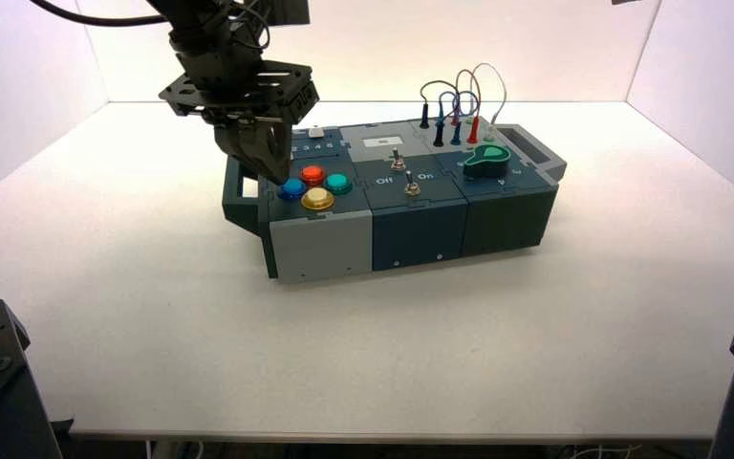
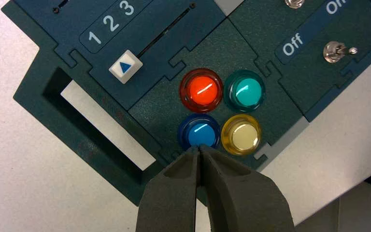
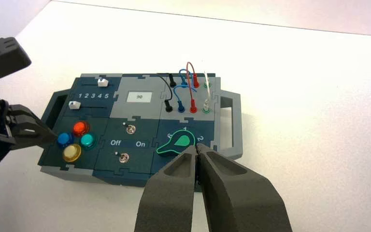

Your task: Push the blue button with the left gripper.

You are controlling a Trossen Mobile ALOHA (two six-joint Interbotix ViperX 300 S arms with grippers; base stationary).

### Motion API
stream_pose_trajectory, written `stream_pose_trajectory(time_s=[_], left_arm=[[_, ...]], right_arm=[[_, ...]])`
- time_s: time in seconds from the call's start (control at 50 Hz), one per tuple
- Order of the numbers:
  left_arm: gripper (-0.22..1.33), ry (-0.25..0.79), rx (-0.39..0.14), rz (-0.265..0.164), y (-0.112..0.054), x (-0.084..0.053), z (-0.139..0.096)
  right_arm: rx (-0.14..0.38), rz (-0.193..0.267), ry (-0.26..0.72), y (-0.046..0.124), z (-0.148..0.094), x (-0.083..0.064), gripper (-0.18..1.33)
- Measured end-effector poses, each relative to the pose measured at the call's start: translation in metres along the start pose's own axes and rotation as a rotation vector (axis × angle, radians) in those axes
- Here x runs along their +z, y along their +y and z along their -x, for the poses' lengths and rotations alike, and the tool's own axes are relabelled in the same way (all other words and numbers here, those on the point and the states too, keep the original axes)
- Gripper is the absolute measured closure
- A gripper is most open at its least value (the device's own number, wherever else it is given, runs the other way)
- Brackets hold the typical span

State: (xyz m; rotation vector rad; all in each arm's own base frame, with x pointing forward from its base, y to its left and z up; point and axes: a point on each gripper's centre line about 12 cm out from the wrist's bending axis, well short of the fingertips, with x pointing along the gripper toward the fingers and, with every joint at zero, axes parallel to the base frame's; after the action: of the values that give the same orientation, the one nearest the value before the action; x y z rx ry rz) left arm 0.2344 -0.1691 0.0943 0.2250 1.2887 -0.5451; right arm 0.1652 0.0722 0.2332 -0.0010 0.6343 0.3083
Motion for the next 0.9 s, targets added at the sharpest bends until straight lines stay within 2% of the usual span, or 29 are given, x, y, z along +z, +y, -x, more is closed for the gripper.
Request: stream_pose_trajectory(time_s=[0.6, 0.78, 0.9], left_arm=[[1.28, -0.004, 0.009, 0.004, 0.002, 0.005, -0.011], [1.28, -0.011, 0.006, 0.005, 0.001, 0.004, -0.006], [1.28, -0.054, -0.001, -0.003, -0.004, 0.006, 0.007]], right_arm=[[0.002, -0.003, -0.004, 0.0, 0.001, 0.0, 1.29], [0.004, -0.006, -0.005, 0.0, 0.001, 0.0, 1.29], [0.006, -0.009, -0.01, 0.0, 0.002, 0.001, 1.29]])
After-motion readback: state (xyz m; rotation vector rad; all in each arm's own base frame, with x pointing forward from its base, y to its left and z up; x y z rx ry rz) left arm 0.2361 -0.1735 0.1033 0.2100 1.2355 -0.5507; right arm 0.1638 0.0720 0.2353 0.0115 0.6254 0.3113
